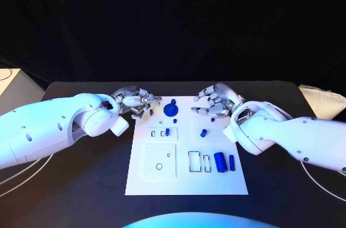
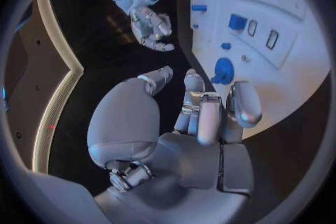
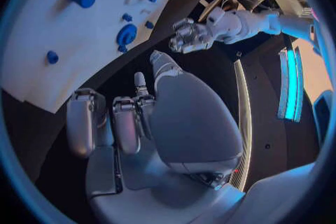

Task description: Assemble the parts on the task board

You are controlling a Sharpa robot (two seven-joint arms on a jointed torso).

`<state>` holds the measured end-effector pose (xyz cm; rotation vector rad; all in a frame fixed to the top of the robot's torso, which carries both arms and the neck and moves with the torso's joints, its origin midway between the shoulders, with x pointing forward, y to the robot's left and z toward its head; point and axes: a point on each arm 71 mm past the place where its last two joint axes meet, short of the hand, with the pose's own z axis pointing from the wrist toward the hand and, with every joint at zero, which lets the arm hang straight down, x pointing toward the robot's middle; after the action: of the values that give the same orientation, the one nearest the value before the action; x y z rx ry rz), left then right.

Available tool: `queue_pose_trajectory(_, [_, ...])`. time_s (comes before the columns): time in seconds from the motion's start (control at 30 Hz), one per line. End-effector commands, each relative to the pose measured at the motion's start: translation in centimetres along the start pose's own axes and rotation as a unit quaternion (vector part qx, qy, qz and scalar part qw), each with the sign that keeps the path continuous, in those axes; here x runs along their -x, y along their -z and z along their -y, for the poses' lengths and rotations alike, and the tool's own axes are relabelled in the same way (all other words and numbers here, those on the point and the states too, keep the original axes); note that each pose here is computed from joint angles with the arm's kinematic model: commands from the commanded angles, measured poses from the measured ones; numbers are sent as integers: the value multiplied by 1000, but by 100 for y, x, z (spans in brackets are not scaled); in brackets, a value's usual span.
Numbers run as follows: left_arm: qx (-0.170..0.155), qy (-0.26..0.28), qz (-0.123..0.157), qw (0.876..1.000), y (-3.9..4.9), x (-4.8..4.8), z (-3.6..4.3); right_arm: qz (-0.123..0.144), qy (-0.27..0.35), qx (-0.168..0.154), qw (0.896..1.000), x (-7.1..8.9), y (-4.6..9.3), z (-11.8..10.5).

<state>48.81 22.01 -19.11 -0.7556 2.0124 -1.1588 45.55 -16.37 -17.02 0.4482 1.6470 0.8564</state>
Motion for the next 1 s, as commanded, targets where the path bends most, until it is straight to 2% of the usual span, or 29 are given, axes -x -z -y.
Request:
queue_pose_trajectory(0.03, [117, -121, -81, 982, -15, -126, -106, -22, -79, -36, 996, 96, -46, 87])
queue_pose_trajectory(0.17, [144, -218, -75, 962, -73, -151, -53, -5, -86, -53, 995, 265, -108, 166])
queue_pose_trajectory(0.27, [156, -273, -76, 946, -139, -184, 37, 8, -84, -63, 994, 377, -159, 218])
queue_pose_trajectory(0.47, [166, -329, -84, 926, -250, -275, 137, 19, -80, -73, 994, 473, -219, 263])
queue_pose_trajectory(0.67, [167, -351, -88, 917, -330, -357, 197, 22, -77, -78, 994, 501, -242, 276])
queue_pose_trajectory(1.0, [168, -364, -104, 910, -403, -463, 235, 19, -75, -84, 994, 505, -245, 275])
